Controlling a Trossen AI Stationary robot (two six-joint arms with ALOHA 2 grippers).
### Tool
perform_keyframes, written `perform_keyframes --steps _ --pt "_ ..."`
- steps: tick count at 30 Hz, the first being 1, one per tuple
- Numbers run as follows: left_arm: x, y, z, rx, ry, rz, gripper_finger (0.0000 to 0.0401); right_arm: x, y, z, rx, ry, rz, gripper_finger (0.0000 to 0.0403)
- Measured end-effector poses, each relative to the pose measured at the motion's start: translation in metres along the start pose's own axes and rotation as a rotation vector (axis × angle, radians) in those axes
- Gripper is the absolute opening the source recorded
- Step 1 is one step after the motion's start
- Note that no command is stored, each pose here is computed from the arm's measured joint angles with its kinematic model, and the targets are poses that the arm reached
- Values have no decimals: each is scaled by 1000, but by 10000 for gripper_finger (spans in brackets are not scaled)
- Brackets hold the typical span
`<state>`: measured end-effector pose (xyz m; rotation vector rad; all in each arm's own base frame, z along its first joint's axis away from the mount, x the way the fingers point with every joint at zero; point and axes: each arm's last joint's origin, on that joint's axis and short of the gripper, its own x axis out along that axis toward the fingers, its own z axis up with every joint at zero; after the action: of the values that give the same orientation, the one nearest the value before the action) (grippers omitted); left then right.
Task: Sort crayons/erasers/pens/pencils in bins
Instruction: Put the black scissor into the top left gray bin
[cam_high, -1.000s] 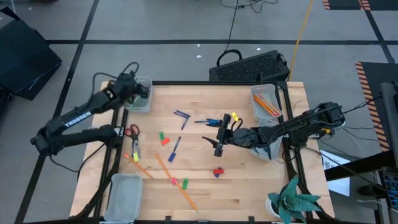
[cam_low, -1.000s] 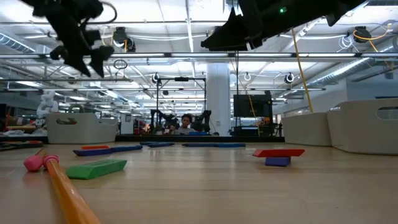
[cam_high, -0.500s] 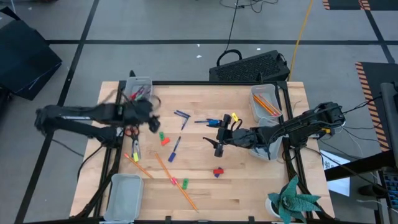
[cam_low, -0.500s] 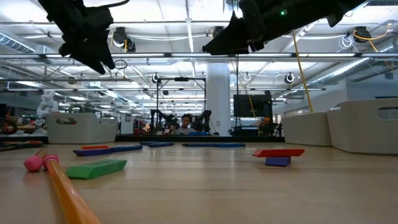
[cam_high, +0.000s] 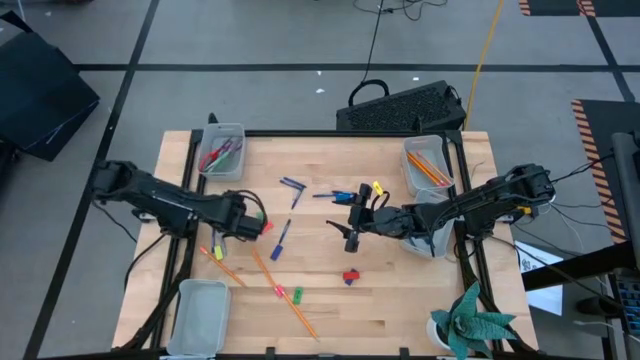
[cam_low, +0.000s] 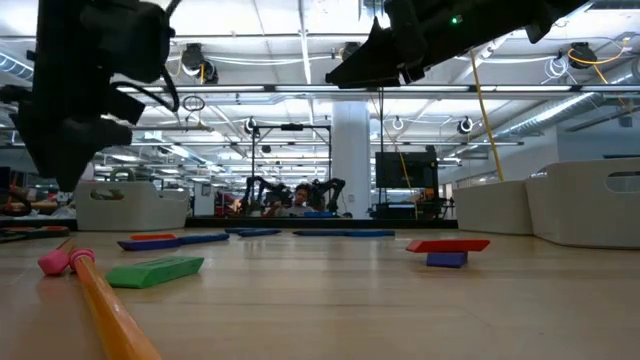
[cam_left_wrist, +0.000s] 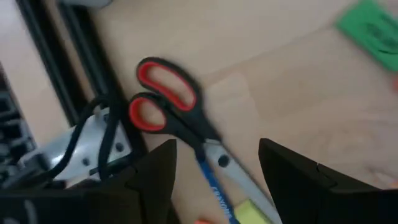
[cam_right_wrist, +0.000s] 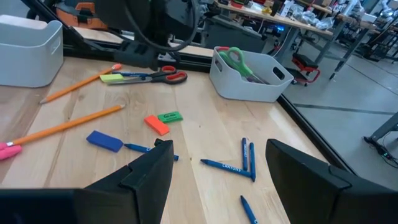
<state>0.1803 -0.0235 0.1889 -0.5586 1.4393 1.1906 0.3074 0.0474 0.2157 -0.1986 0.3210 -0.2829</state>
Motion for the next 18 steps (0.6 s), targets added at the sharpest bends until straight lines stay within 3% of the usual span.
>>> perform_keyframes --steps 5,11,14,18 --pt "19 1 12 -79 -3 -24 232 0 0 0 -1 0 -1 247" --pt "49 15 25 -152 30 30 232 0 0 -2 -9 14 1 247" --pt "56 14 33 -137 0 -43 232 0 0 -3 -15 25 2 247" --pt "71 23 36 -175 52 -48 232 0 0 -3 -16 27 1 247"
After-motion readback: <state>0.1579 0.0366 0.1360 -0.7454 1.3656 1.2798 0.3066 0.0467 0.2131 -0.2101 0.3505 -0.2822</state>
